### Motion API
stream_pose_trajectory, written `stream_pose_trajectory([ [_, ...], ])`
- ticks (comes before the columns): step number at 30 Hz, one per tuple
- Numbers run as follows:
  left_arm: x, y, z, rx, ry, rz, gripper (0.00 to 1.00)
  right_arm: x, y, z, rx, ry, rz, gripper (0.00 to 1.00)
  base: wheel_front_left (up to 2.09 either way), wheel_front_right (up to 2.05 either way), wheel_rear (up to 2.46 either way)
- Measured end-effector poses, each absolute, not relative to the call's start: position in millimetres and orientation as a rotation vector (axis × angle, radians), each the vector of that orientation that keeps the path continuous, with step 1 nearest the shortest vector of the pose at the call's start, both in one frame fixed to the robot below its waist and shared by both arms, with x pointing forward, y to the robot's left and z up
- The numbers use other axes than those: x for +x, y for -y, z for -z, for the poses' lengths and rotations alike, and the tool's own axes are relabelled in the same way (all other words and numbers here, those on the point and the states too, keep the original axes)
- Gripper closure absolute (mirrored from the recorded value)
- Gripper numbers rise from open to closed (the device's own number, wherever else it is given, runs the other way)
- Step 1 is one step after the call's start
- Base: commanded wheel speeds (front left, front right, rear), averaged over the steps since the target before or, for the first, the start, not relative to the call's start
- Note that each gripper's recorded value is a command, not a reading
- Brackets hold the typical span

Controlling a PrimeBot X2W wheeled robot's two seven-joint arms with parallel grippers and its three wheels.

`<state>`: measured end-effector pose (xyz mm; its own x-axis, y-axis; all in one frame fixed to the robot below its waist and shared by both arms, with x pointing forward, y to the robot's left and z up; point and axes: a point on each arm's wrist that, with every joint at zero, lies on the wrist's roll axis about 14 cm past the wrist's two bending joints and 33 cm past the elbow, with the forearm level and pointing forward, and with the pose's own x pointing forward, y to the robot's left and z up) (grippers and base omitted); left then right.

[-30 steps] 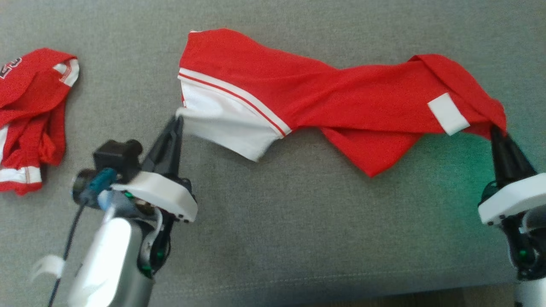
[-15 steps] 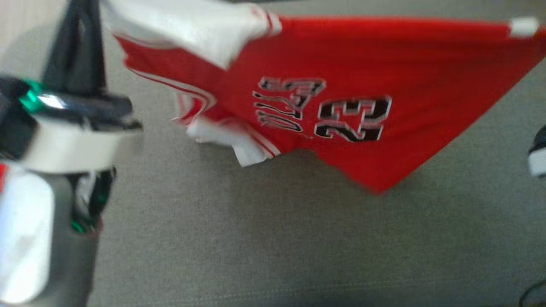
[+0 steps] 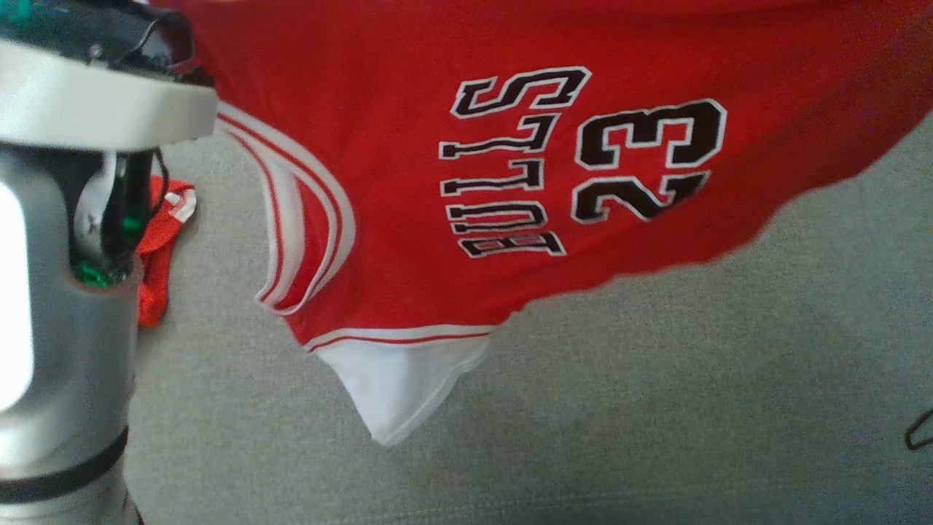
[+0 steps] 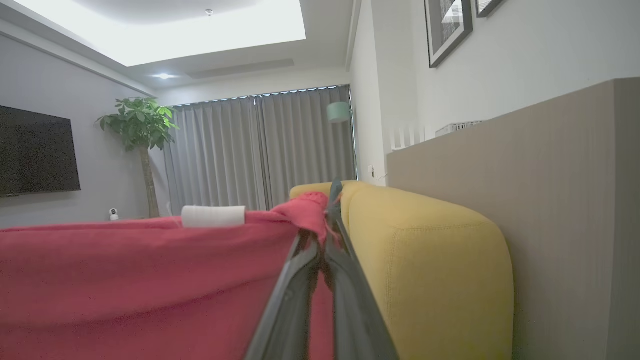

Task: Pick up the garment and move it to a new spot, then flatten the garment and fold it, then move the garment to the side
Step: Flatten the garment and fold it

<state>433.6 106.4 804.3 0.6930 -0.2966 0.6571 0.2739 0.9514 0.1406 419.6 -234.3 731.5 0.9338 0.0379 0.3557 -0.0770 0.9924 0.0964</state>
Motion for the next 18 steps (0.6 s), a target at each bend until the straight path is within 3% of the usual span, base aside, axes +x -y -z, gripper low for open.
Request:
stream_pose_trajectory([
  [10,513.6,-84.9,-768.9,-0.026,0.575,0.367,1.0,488.5,223.6,-710.6,0.211,0.297,-0.103,1.0,0.0,0.0,0.0],
  [18,576.2,-79.4,-792.0,-0.049,0.635,0.33,1.0,550.4,196.5,-735.0,0.238,0.365,-0.169,1.0,0.0,0.0,0.0],
])
